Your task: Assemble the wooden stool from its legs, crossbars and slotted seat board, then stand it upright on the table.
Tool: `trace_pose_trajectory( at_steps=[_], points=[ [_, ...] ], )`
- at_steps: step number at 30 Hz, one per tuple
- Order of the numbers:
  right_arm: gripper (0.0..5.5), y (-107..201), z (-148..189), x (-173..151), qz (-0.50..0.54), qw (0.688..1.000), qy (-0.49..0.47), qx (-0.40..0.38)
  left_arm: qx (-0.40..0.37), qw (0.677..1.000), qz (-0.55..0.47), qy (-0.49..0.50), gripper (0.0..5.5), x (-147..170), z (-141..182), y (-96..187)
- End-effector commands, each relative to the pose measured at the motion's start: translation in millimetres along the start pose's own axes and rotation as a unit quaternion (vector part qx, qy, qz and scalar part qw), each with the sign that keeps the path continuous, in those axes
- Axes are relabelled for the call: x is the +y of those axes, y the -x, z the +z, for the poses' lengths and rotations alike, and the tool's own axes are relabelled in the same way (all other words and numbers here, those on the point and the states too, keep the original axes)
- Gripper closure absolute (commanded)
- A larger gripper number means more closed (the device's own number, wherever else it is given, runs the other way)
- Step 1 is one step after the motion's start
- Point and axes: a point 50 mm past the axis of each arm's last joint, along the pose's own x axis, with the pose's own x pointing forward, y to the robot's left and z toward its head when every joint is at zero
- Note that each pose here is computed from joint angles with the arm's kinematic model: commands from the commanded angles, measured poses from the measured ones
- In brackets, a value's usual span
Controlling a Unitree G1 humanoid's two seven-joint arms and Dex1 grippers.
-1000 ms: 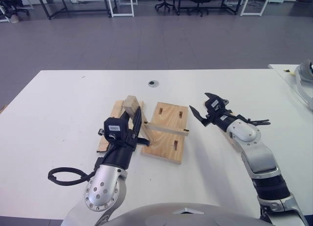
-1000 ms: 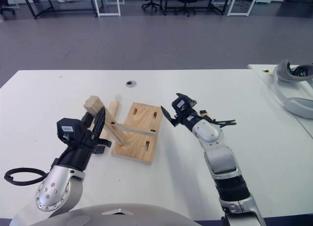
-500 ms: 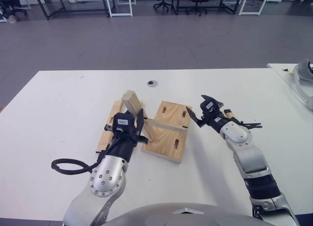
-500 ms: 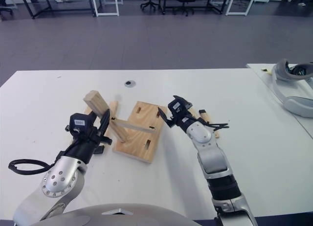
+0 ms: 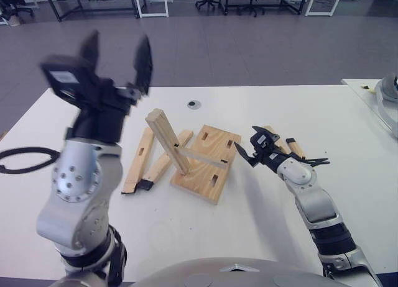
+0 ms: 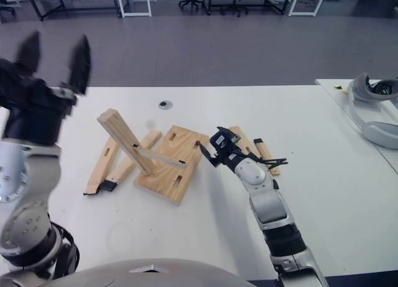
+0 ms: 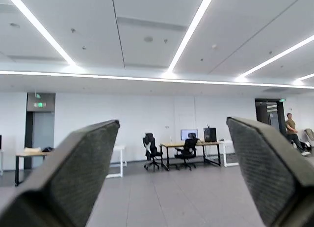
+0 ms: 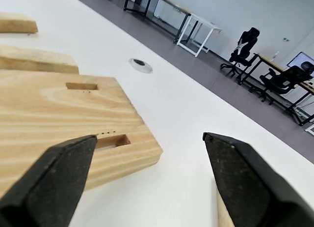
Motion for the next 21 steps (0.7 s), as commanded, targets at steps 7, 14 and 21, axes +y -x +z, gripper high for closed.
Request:
trace_pose_trajectory(
  at_steps=[7,14,21],
  points=[
    [1.46,-12,9,-21,-0.029,0.999,-0.034,-0.018,0.319,0.944,0.037,-0.073,1.48,92,-101,73],
    [1.46,4,0,-73,-0.139,0.989,-0.051,-0.005,0.445,0.877,-0.119,-0.134,1.48,58,-154,129],
    [1.46,2,-10,-75,-0.142,0.988,-0.053,0.008,0.439,0.881,-0.158,-0.08,1.48,43,-164,135]
  ],
)
